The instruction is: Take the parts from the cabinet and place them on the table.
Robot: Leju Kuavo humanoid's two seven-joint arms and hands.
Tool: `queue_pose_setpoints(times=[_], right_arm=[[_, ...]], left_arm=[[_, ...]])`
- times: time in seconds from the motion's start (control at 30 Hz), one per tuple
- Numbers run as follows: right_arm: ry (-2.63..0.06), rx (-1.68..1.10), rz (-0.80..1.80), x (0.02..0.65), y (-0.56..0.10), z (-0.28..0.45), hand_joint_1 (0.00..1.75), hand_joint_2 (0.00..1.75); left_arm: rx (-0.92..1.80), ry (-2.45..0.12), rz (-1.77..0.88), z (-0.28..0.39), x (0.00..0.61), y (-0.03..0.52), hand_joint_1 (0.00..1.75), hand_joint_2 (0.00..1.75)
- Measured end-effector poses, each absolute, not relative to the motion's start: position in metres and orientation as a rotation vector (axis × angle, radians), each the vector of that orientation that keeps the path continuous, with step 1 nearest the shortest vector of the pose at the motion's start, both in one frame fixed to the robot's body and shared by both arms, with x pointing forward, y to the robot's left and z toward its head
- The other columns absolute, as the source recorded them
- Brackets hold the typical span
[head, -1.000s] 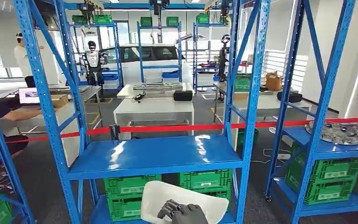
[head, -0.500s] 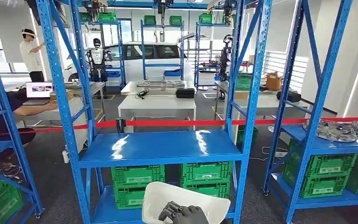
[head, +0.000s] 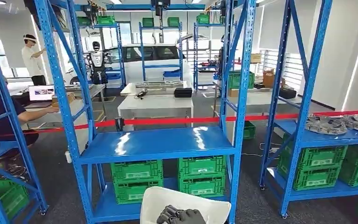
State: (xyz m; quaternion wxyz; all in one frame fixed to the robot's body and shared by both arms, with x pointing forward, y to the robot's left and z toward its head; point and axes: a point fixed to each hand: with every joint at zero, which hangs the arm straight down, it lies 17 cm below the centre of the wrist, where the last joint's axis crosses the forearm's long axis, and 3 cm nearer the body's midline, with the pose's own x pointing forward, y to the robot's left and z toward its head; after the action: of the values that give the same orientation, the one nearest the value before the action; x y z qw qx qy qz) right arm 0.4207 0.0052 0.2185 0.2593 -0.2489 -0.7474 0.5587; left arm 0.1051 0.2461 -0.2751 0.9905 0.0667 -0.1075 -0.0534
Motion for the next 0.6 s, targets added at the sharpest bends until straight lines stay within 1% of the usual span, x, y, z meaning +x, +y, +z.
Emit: queue_pose_setpoints(times=[0.6], right_arm=[[-2.021, -0.674, 1.549, 0.416, 0.007, 0.212, 1.75, 1.75]], left_arm=[[0.12, -0.203, -0.105, -0.276, 0.094, 0.237, 0.0, 1.75]])
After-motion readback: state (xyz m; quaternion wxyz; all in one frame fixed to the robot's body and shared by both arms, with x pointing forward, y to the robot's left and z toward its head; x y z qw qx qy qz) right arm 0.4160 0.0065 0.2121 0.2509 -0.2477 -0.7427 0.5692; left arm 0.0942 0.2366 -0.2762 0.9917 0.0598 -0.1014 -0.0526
